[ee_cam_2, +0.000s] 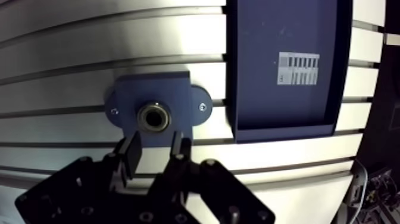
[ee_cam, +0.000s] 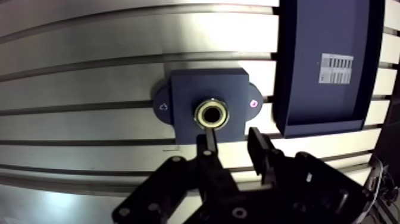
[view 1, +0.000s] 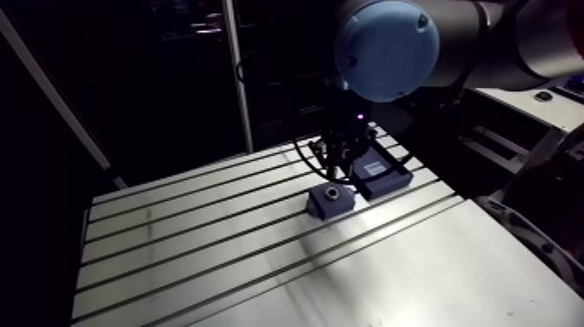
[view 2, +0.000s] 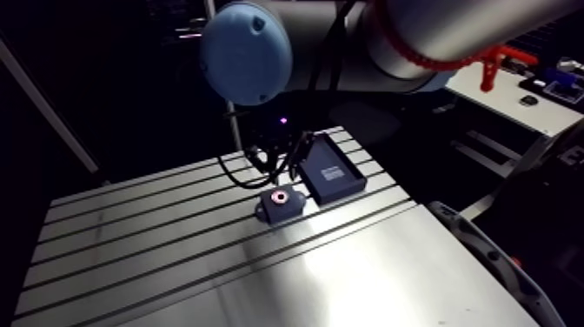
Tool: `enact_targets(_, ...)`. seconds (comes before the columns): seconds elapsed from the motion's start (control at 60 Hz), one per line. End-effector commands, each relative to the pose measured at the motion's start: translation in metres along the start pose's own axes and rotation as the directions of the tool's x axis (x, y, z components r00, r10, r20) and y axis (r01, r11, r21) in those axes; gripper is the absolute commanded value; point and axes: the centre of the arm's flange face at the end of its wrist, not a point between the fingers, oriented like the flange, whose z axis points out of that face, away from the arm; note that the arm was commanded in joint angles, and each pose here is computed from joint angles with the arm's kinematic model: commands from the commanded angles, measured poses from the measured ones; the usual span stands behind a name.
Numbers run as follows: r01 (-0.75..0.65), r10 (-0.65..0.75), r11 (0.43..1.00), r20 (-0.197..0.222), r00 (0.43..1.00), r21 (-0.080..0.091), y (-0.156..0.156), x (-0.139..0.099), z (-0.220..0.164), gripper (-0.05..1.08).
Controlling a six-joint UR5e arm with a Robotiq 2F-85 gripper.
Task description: Pick up the bearing and press it into the housing until flush.
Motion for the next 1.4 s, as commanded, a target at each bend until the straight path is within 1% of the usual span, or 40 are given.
enact_targets(0.017,-0.006,0.006,1.0,-0.002,1.0,0.008,0.003,-0.001,0.0,0.95)
enact_targets(0.2,-0.002,0.002,1.0,-0.002,1.0,0.007,0.001,0.0,0.001,0.95)
enact_targets(0.233,-0.003,0.003,1.0,-0.002,1.0,0.01,0.001,0.0,0.002,0.95)
enact_targets(0.267,-0.003,0.003,1.0,0.001,1.0,0.019,0.0,0.0,0.005,0.95)
enact_targets(0.3,-0.003,0.003,1.0,0.001,1.0,0.019,0.0,0.0,0.005,0.95)
enact_targets(0.317,-0.003,0.003,1.0,-0.001,1.0,0.024,-0.001,0.001,0.005,0.95)
enact_targets(0.333,-0.003,0.003,1.0,-0.001,1.0,0.024,-0.001,0.001,0.005,0.95)
enact_targets(0.35,-0.004,0.004,1.0,0.0,1.0,0.028,-0.001,0.0,0.007,0.95)
enact_targets(0.367,-0.004,0.004,1.0,0.0,1.0,0.028,-0.001,0.0,0.007,0.95)
enact_targets(0.4,-0.005,0.005,0.999,0.001,1.0,0.034,-0.001,0.001,0.008,0.96)
enact_targets(0.483,-0.005,0.005,0.999,0.001,1.0,0.041,-0.002,0.0,0.01,0.96)
enact_targets(0.5,-0.007,0.007,0.999,0.003,1.0,0.045,-0.002,0.0,0.011,0.96)
enact_targets(0.717,-0.008,0.008,0.999,0.013,1.0,0.048,-0.001,0.001,0.018,0.96)
enact_targets(0.85,-0.007,0.007,0.999,-0.004,1.0,0.041,-0.001,0.004,0.024,0.95)
enact_targets(1.017,-0.007,0.007,0.999,0.002,1.0,0.044,-0.001,0.005,0.028,0.95)
enact_targets(1.25,-0.002,0.002,0.999,0.004,1.0,0.039,-0.003,0.005,0.027,0.95)
enact_targets(1.4,-0.004,0.003,0.999,0.008,1.0,0.041,-0.004,0.003,0.03,0.96)
